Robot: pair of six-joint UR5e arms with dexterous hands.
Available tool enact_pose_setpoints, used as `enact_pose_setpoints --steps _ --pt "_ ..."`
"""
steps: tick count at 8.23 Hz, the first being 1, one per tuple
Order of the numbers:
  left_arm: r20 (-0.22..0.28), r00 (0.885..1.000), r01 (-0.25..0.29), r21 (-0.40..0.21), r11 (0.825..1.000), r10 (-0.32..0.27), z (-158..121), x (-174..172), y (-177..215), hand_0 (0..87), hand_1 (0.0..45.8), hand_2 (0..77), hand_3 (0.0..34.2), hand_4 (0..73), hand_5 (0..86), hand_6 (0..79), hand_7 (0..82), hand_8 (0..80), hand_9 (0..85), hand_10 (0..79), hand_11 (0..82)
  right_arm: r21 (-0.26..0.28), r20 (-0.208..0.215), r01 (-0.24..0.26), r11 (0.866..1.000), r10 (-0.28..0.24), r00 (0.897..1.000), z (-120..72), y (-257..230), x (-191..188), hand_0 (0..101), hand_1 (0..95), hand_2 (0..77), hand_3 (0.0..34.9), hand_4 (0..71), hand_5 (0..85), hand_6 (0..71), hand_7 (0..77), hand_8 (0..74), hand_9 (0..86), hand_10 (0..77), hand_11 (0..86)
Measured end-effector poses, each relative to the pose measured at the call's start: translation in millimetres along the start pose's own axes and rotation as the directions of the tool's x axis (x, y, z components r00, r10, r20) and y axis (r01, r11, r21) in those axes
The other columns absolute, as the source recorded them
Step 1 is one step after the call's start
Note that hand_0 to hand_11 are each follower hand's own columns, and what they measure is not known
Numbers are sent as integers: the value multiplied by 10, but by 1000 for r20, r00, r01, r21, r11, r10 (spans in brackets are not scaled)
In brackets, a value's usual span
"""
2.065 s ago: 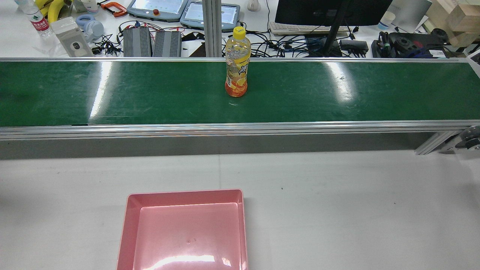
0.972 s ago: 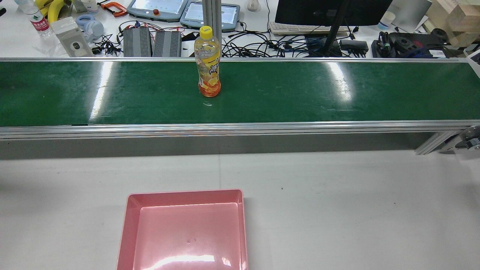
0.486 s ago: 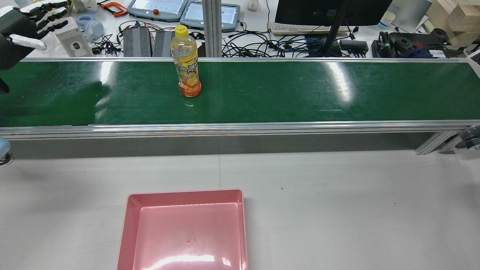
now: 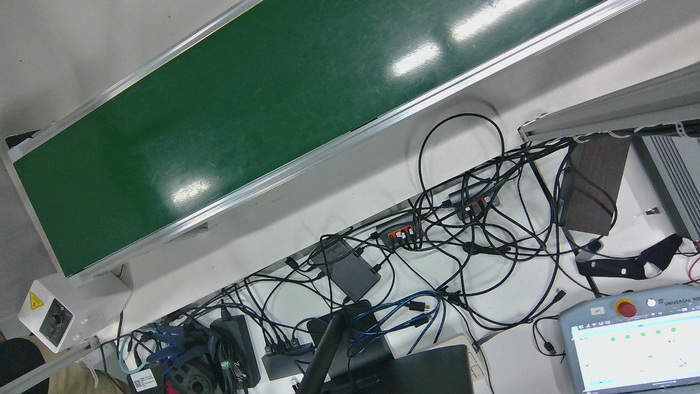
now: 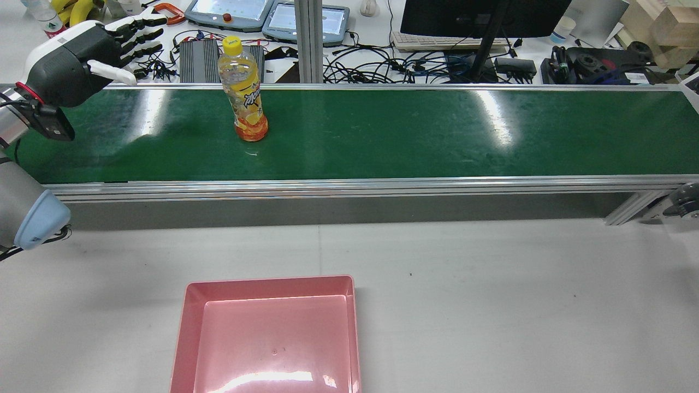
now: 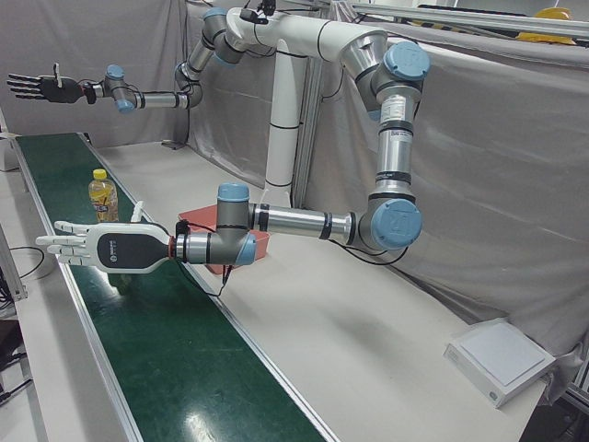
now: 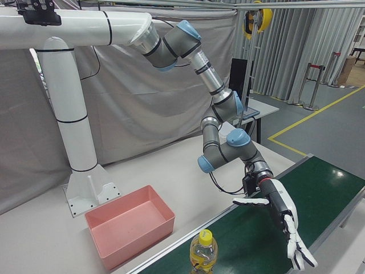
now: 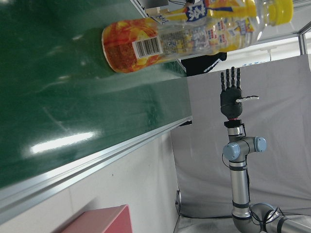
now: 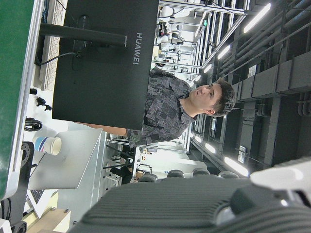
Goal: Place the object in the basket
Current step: 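Move the left hand over the conveyor toward the approaching bottle, then close the left hand fingers around the bottle's upper body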
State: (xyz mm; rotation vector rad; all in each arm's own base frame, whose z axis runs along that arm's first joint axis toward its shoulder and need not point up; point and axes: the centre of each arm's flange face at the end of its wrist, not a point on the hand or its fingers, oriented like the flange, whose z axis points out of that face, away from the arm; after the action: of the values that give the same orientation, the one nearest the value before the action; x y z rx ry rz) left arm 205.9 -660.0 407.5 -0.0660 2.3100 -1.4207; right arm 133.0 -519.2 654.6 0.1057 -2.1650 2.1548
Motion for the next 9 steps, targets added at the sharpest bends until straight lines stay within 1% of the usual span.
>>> enact_pose_setpoints --steps 1,2,4,5,9 --pt "4 1000 -2 -5 1000 2 53 -37 32 483 60 0 0 147 158 0 5 54 109 76 120 0 0 0 1000 0 1000 -2 -2 0 2 0 5 3 0 0 0 5 0 0 0 0" --pt "8 1000 -2 -13 1000 2 127 -86 73 481 82 0 0 142 158 0 5 54 109 76 120 0 0 0 1000 0 1000 -1 -1 0 3 0 5 3 0 0 0 5 0 0 0 0" --pt "24 1000 7 -30 1000 -6 248 -248 129 478 76 0 0 142 158 0 5 54 104 76 120 0 0 0 1000 0 1000 2 2 0 2 0 5 2 0 0 0 5 0 0 0 0" --pt "26 1000 9 -34 999 -8 268 -280 136 477 76 0 0 147 158 0 5 54 109 87 131 -1 0 0 1000 0 1000 3 3 0 2 0 5 2 0 0 0 5 0 0 0 0" --pt "29 999 16 -45 999 -14 295 -327 166 477 76 0 0 147 164 0 5 60 114 87 131 0 0 0 1000 0 1000 1 1 0 1 0 5 2 0 0 0 5 0 0 0 0"
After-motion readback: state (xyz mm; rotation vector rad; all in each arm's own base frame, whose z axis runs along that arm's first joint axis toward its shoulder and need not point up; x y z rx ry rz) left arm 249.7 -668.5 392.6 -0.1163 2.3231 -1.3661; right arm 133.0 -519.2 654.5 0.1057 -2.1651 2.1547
